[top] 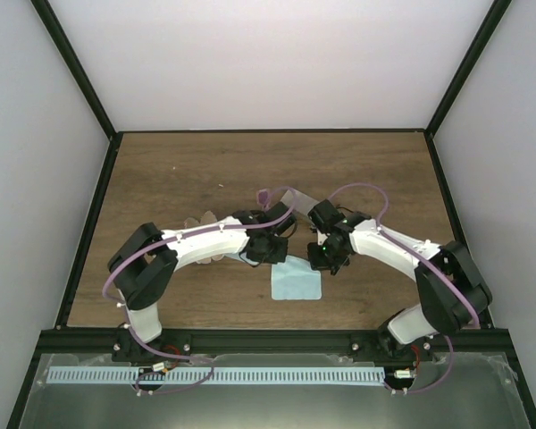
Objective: Organize the sunglasses
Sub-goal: Fold the glasses cleaning cloth at the center of the board.
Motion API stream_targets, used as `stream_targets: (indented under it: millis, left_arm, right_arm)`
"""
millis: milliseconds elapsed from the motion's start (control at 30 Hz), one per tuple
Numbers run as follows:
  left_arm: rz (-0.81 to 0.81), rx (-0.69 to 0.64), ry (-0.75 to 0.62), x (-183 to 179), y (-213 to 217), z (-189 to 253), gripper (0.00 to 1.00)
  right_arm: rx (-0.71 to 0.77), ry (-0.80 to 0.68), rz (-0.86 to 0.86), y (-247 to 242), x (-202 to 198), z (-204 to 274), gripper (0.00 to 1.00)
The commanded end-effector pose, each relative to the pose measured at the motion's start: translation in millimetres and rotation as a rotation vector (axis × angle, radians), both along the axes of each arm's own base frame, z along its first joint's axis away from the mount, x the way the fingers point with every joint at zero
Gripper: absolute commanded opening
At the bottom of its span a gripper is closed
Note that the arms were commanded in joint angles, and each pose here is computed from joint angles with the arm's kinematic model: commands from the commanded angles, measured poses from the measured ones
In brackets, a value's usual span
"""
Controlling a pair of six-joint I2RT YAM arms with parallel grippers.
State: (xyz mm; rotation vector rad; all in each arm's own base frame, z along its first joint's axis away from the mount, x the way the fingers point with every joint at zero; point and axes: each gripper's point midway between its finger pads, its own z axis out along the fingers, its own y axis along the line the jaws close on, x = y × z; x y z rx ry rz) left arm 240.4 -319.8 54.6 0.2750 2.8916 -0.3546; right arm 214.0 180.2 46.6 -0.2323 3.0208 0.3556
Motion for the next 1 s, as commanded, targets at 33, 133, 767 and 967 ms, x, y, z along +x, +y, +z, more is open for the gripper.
stream_targets:
  millis: [33, 133, 767, 967]
  left_arm:
    - [-0.062, -0.004, 0.008, -13, -2, 4, 0.04]
    - [-0.077, 0.005, 0.017, -19, -2, 2, 0.04]
    - [-0.096, -0.007, 0.022, -35, 3, 6, 0.04]
    - [-0.165, 0.028, 0.047, -47, -8, -2, 0.04]
  right_arm:
    - [0.01, -0.018, -0.011, 1, -3, 12, 0.01]
    - [0.003, -0.016, -0.012, -1, -4, 12, 0.01]
    - [0.006, 0.005, 0.006, -7, -21, 9, 0.01]
    - [0.005, 0.011, 0.015, -7, -24, 9, 0.01]
